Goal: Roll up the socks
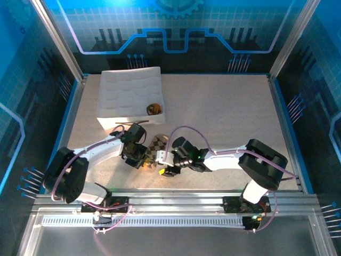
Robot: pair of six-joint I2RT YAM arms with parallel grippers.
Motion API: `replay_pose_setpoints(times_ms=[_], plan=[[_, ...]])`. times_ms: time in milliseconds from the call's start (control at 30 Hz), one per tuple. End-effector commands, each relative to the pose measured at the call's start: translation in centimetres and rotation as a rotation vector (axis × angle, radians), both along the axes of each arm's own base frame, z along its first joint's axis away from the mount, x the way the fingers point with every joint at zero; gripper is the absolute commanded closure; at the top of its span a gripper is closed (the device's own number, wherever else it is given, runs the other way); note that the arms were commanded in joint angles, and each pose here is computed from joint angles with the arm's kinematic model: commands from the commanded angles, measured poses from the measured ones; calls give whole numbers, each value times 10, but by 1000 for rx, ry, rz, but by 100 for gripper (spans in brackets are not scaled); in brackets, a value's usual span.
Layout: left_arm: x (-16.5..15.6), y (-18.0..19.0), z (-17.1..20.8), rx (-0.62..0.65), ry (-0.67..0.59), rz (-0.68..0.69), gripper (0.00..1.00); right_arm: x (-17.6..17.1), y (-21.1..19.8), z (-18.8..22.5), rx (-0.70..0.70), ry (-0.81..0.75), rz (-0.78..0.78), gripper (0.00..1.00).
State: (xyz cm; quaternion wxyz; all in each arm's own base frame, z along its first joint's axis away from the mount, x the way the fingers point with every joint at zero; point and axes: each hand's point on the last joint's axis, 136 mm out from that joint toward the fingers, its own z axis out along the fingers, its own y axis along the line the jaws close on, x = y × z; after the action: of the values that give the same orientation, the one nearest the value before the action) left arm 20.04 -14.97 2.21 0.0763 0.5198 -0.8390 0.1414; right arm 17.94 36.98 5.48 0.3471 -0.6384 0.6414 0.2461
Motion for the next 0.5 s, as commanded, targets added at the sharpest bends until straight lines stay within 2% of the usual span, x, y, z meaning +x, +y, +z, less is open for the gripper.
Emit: replay_pose_setpoints(times_ms=[0, 267, 467], plan=[[-53, 28, -22, 127, 252, 17, 100, 18, 12, 13, -17, -258, -13, 43], [-39, 22, -23, 127, 254, -7, 100, 12, 37, -1, -58, -261, -32, 45], [-35, 19, -23, 119, 248, -21, 100, 18, 41, -15, -97, -246, -57, 52]])
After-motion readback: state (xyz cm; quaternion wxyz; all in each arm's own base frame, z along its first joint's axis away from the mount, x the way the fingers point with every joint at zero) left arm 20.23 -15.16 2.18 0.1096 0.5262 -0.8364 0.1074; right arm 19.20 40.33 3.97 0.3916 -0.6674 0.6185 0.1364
